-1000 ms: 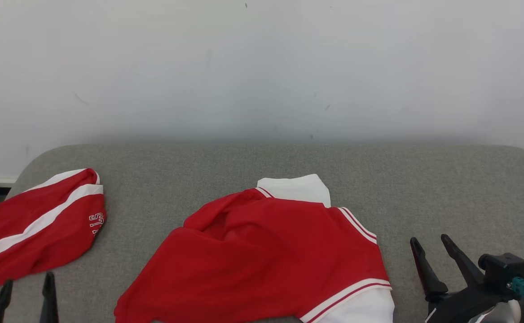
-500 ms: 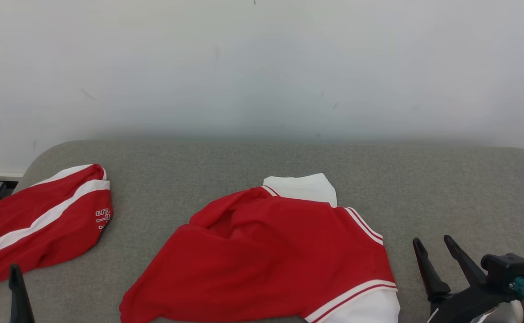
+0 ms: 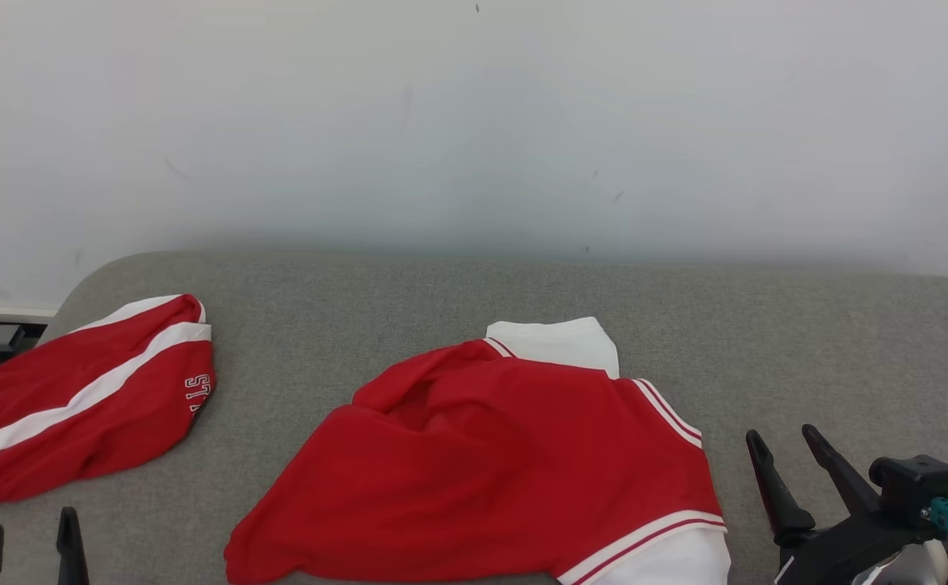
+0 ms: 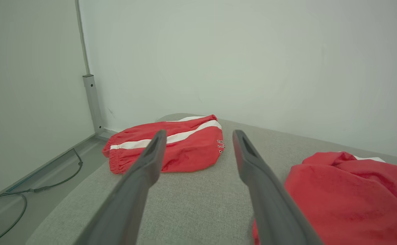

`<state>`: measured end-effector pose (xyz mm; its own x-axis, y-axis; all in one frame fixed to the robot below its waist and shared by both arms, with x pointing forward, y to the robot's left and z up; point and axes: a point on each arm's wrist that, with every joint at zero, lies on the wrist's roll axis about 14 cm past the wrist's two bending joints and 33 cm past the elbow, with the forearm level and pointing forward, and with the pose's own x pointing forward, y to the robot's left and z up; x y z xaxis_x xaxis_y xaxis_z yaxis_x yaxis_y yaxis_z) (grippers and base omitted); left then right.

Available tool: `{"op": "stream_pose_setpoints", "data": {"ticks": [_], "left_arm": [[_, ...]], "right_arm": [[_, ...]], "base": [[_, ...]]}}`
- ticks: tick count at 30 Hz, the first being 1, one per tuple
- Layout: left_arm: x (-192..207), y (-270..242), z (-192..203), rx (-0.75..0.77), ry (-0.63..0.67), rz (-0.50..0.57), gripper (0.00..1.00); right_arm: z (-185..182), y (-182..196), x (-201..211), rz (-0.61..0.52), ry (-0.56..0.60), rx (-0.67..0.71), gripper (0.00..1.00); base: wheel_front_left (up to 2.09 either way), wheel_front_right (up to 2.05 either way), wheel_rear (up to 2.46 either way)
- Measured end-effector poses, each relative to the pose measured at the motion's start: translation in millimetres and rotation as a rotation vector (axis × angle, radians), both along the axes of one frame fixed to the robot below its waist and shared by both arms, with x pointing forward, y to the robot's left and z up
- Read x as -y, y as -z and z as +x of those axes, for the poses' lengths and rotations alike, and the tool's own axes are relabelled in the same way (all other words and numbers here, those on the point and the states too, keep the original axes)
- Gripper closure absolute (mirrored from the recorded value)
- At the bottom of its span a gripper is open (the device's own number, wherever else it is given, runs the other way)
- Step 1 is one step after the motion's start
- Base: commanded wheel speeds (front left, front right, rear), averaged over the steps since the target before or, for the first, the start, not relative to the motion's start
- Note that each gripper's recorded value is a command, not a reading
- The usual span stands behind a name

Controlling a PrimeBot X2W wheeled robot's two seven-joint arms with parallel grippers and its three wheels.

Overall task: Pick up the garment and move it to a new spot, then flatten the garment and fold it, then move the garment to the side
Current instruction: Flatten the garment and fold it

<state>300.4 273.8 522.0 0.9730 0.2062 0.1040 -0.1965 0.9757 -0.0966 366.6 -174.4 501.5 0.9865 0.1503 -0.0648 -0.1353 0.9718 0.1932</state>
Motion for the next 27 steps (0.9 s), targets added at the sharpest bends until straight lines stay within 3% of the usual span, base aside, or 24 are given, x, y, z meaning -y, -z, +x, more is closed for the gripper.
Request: {"op": "stream_pose_setpoints", "data": {"ticks": [6,27], "left_arm": [[6.5,13.4,2.4,-0.086,0.049,0.061,0.0],[31.8,23.6,9.8,-0.191,0.155,0.063,0.0]], "right_arm": [[-1.6,1.9,4.8,-0.001,0.013,-0.014,0.0],[-10.7,15.9,10.4,-0.005,0.024,-0.116,0.0]], "base": [[0.0,0.0,0.0],[0.0,0.0,0.0]]}}
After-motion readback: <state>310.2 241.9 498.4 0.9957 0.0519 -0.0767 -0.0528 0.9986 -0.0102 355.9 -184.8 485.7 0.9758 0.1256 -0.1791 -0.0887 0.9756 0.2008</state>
